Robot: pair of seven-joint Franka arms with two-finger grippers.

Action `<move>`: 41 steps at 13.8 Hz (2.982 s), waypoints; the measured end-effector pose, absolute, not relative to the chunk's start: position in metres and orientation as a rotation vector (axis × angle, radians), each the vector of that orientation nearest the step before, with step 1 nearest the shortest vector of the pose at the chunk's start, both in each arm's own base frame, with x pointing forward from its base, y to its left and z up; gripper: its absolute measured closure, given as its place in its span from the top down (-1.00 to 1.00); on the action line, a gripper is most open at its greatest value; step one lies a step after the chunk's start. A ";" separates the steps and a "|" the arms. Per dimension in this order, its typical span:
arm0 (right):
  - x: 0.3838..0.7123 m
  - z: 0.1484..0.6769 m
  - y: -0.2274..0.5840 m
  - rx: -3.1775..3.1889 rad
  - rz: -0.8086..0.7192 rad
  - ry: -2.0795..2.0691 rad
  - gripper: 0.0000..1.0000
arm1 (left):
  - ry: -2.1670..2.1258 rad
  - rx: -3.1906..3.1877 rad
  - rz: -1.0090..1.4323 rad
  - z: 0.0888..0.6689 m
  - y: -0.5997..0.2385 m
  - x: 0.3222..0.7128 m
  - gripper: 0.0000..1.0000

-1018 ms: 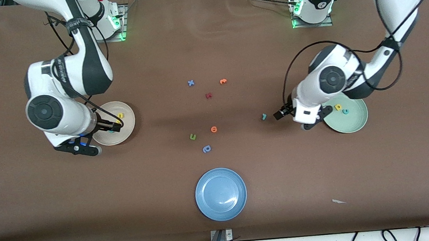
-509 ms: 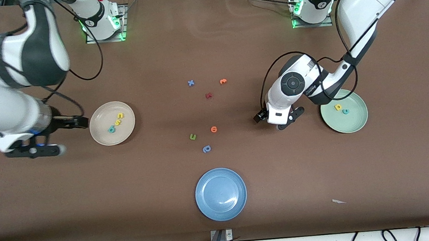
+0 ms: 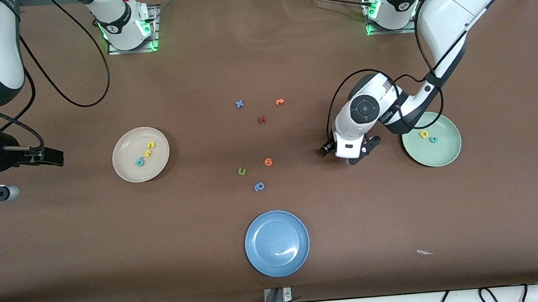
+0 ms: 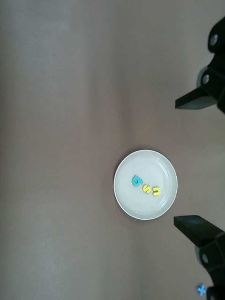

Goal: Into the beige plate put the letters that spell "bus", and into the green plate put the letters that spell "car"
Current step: 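Grasp the teal l with the left gripper and lift it, then lower the teal l onto the green plate and open the left gripper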

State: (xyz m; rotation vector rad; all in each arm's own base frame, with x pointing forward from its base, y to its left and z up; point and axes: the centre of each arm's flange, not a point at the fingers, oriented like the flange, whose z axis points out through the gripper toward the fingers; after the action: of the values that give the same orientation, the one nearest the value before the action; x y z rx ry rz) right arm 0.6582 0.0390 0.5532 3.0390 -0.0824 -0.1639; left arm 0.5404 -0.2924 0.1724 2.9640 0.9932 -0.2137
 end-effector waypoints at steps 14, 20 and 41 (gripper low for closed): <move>0.599 0.588 -0.015 3.161 0.019 -0.047 1.00 | 1.008 2.923 -0.192 0.173 -0.300 0.544 -0.61; 0.564 0.606 -0.016 3.157 0.063 -0.007 1.00 | 1.008 2.923 -0.192 0.173 -0.300 0.544 -0.68; 0.571 0.589 -0.017 3.164 0.019 0.004 1.00 | 0.696 3.054 -0.558 0.262 0.009 0.584 -0.68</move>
State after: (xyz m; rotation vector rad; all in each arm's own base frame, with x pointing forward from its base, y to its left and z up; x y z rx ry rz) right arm 0.5714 -0.0167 0.5893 3.1641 0.0039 0.0194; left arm 0.5841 0.0086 0.2619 3.0537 0.6962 -0.5575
